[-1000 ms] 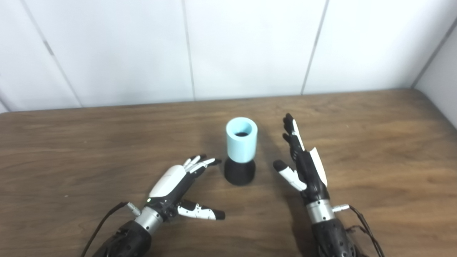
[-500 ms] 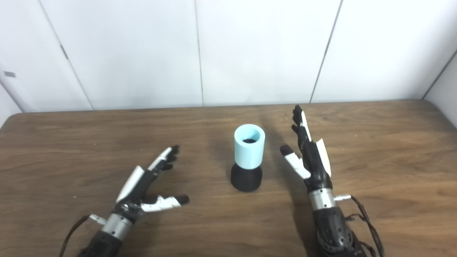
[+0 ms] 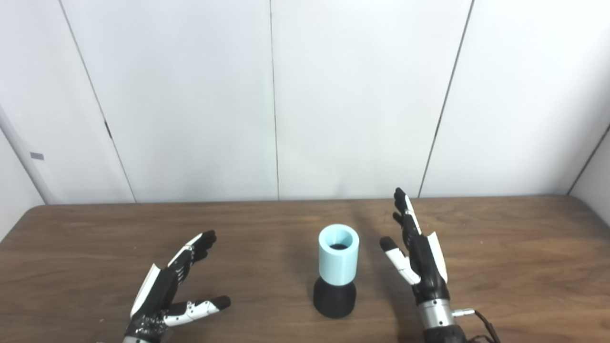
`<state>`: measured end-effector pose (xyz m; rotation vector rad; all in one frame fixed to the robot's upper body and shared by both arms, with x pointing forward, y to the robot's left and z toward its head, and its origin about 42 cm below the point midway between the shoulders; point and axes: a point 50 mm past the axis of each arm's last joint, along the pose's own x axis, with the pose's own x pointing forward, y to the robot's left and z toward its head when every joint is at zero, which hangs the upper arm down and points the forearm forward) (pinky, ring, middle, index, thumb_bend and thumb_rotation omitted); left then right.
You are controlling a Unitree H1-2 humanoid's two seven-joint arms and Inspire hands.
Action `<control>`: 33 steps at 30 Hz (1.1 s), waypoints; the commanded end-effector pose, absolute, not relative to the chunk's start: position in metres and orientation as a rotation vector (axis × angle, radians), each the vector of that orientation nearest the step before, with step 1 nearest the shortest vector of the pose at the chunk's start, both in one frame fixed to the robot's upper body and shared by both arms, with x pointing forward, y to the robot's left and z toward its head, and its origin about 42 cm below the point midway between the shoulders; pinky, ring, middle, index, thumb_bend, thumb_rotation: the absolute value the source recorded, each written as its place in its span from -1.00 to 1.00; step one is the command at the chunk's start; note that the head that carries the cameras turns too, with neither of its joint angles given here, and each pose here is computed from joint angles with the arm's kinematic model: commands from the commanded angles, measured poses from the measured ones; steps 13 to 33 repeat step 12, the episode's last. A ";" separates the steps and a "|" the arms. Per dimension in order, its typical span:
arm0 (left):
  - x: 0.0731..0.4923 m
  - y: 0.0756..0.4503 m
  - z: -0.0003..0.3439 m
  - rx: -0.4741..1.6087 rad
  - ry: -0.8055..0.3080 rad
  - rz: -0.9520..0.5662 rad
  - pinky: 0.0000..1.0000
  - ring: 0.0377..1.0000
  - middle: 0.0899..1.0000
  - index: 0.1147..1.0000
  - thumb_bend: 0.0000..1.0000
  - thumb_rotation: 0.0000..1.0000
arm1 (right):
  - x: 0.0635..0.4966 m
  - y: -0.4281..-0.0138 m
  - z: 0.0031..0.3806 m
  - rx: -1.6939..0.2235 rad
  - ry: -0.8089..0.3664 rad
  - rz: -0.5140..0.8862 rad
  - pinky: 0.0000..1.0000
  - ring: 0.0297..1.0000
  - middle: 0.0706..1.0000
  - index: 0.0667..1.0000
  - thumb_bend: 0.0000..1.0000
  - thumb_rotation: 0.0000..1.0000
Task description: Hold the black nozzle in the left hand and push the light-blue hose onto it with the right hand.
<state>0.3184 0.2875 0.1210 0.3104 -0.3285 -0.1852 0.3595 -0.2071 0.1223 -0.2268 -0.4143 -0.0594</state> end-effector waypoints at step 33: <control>0.296 0.271 0.090 0.154 -0.304 -0.047 0.51 0.62 0.63 0.65 -0.41 0.32 | 0.311 -0.215 0.099 -0.086 -0.259 -0.156 0.53 0.68 0.72 0.68 -0.58 0.10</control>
